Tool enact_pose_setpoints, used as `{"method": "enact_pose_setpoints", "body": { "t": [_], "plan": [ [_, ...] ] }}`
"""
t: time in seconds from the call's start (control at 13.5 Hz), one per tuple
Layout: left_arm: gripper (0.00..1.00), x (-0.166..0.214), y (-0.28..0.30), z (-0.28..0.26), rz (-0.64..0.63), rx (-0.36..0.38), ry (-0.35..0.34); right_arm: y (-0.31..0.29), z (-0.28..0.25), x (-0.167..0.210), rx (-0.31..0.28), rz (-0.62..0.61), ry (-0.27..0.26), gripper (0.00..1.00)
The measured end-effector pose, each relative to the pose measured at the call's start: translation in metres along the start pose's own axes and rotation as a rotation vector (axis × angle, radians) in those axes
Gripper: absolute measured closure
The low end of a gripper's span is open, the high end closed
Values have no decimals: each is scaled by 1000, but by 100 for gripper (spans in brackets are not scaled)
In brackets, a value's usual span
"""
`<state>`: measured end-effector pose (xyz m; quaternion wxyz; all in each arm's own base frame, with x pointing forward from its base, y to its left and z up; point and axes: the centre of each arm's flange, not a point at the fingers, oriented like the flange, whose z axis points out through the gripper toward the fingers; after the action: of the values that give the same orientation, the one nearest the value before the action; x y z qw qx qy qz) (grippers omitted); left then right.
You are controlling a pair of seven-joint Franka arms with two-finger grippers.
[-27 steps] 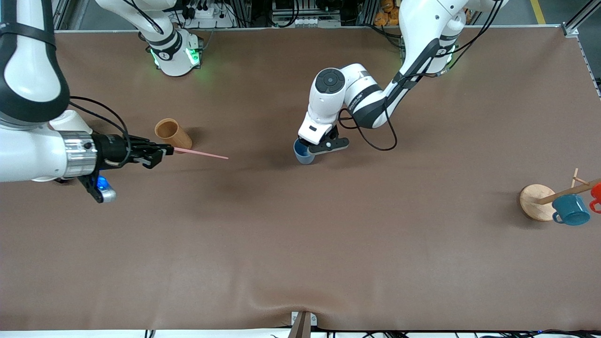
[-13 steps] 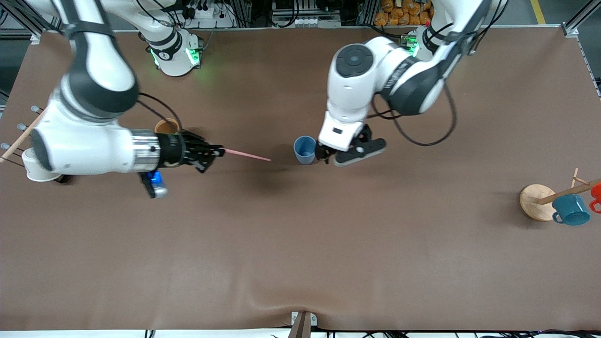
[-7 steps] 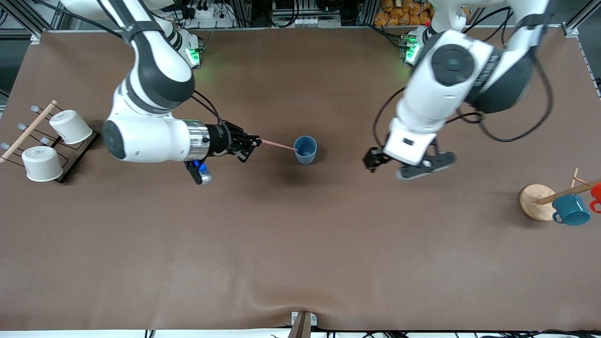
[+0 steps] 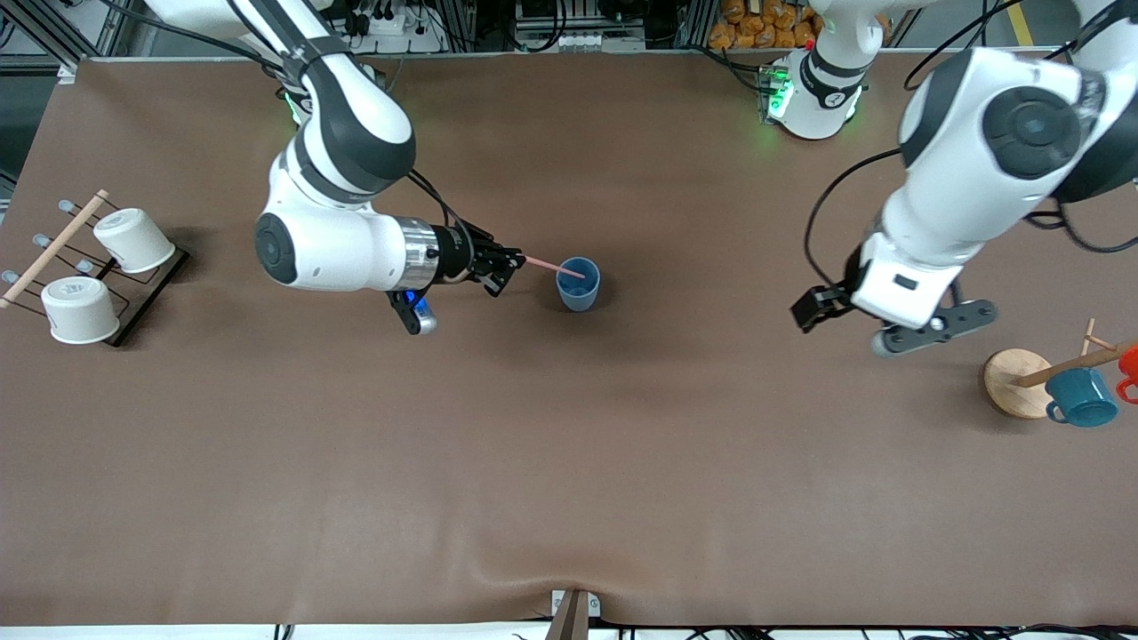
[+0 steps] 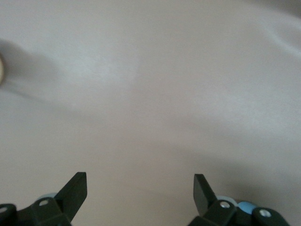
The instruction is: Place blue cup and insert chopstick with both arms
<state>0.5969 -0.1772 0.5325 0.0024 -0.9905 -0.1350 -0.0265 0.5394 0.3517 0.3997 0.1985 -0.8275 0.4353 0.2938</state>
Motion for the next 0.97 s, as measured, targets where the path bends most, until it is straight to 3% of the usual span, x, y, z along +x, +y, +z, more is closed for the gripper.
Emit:
{"method": "enact_pose_setpoints", "body": {
  "t": [0.45, 0.59, 0.82, 0.97],
  "plan": [
    [0, 11, -44, -30, 121, 9, -38, 3, 7, 0, -23, 39, 3, 22],
    [0, 14, -59, -34, 156, 12, -49, 7, -28, 13, -82, 41, -1, 2],
    [0, 18, -85, -48, 205, 32, -33, 20, -112, 42, -154, 39, 54, 0],
    [0, 19, -104, -60, 244, 20, -36, 30, -159, 59, -162, -37, 68, 0]
  ]
}}
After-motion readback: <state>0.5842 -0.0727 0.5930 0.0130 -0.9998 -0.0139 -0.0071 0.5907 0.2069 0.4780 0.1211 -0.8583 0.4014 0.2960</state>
